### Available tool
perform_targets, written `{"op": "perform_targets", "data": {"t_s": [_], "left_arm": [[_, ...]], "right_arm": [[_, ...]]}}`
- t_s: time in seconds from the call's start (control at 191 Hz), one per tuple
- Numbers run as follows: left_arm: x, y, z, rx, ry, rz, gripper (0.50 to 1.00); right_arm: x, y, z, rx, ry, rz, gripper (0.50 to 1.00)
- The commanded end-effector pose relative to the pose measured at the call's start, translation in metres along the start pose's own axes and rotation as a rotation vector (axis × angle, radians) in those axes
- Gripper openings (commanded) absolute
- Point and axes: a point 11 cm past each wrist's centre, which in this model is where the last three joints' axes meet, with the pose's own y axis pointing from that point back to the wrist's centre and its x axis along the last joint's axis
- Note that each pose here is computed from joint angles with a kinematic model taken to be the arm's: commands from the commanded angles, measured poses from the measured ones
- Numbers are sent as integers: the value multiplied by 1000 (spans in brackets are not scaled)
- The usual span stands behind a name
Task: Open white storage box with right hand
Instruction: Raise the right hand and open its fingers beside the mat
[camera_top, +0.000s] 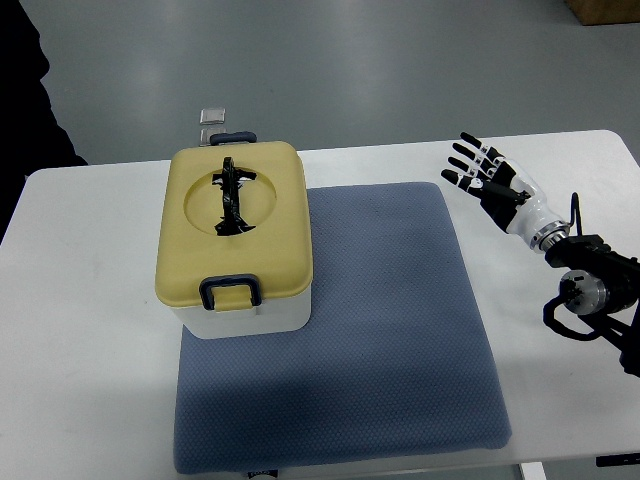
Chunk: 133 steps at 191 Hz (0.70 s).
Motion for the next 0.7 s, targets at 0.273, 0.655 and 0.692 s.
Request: {"op": "perform_targets", "data": {"t_s": [0.273,0.655,0.692], "left_arm": [[0,0,0,-1,2,2,1000],[-1,0,0,-1,3,-2,1000],[0,0,0,-1,2,0,1000]], "right_arm": [[2,0,-2,3,-4,0,924],[13,0,-6,5,5,29,924],[13,-1,-7,8,7,30,924]]}}
